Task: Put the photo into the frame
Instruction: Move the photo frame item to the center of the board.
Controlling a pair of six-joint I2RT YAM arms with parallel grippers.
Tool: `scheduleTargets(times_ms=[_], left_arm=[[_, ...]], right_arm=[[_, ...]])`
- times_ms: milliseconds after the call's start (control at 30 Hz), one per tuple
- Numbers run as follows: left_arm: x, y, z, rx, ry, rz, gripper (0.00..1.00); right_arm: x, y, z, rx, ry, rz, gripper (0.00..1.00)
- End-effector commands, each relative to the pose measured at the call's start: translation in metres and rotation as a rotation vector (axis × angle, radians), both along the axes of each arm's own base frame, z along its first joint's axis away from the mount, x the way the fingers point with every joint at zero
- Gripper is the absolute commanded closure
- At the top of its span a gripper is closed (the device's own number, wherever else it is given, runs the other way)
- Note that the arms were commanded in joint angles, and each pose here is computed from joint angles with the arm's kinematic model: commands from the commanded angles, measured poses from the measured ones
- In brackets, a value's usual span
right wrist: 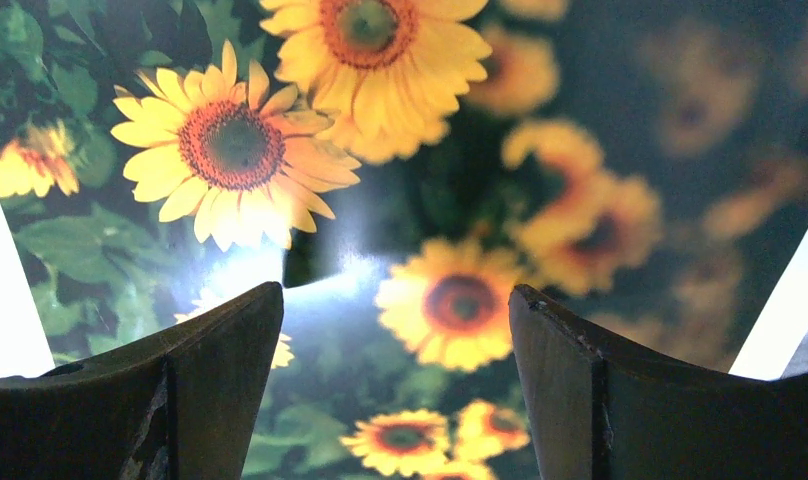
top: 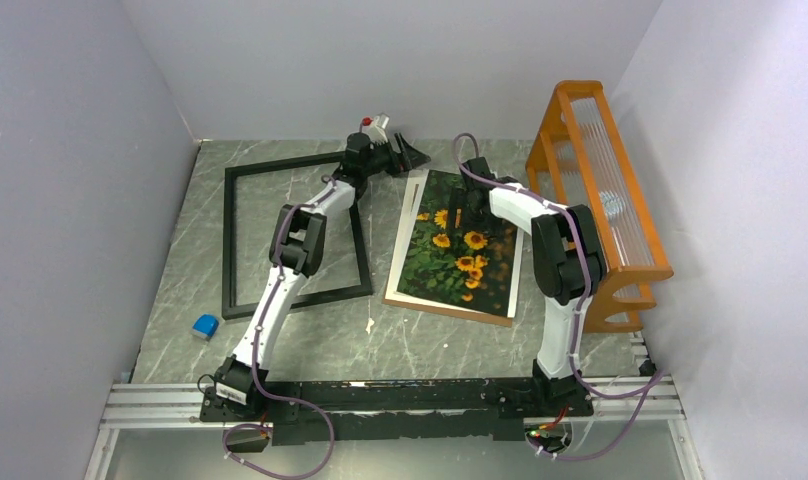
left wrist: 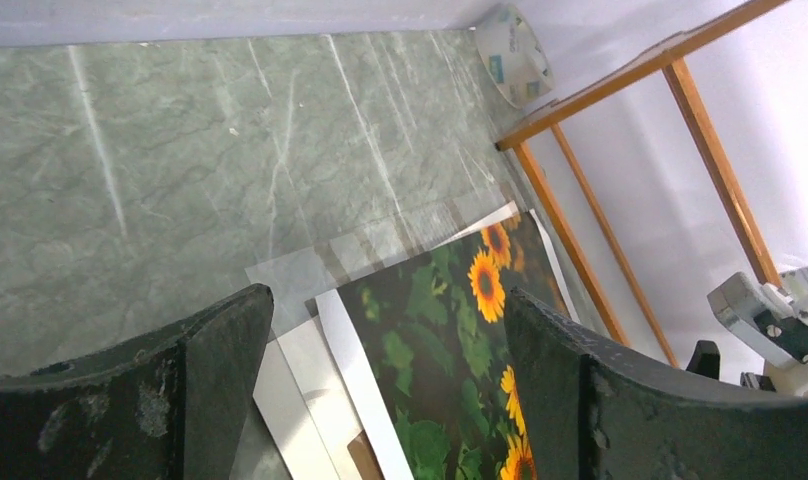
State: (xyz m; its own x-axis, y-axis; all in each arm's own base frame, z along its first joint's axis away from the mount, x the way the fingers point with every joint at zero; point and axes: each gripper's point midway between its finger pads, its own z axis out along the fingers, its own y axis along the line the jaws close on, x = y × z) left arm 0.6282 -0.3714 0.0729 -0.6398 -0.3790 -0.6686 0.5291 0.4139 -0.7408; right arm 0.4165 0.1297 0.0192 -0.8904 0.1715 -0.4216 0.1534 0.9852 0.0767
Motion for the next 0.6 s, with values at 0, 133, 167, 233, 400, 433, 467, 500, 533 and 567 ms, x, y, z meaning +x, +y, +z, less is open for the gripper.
scheduleTargets(times_ms=[0,133,167,233,400,433,467,500,533,567], left_arm=[[-0.027,-0.019,-0.030,0.050,0.055,-0.105,0.10],[-0.036,-0.020,-0.036,0.141,0.084,-0.105,0.15],[-0.038,-0.020,-0.037,0.167,0.090,-0.102,0.16],[-0.042,-0.019,-0.038,0.211,0.109,-0.101,0.19],[-0.055,-0.015,-0.045,0.323,0.142,-0.105,0.24],[-0.057,-0.013,-0.048,0.356,0.143,-0.099,0.25],[-0.059,-0.010,-0.052,0.395,0.153,-0.086,0.27],[-0.063,-0.005,-0.056,0.440,0.169,-0.074,0.28],[-0.066,-0.001,-0.061,0.477,0.181,-0.063,0.29],[-0.069,0.005,-0.067,0.518,0.203,-0.047,0.31]], right_arm=[[-0.043,0.004,-0.020,0.026,0.152,-0.006,0.14],[-0.042,0.002,-0.017,0.018,0.146,-0.017,0.14],[-0.041,0.002,-0.016,0.018,0.142,-0.018,0.14],[-0.041,0.001,-0.016,0.015,0.139,-0.025,0.14],[-0.042,-0.002,-0.014,0.008,0.132,-0.032,0.15],[-0.042,-0.002,-0.013,0.007,0.130,-0.032,0.15],[-0.042,-0.002,-0.011,0.008,0.124,-0.035,0.15],[-0.041,-0.002,-0.009,0.010,0.119,-0.037,0.15],[-0.040,-0.001,-0.006,0.013,0.112,-0.038,0.15],[-0.038,0.000,-0.003,0.018,0.106,-0.038,0.15]])
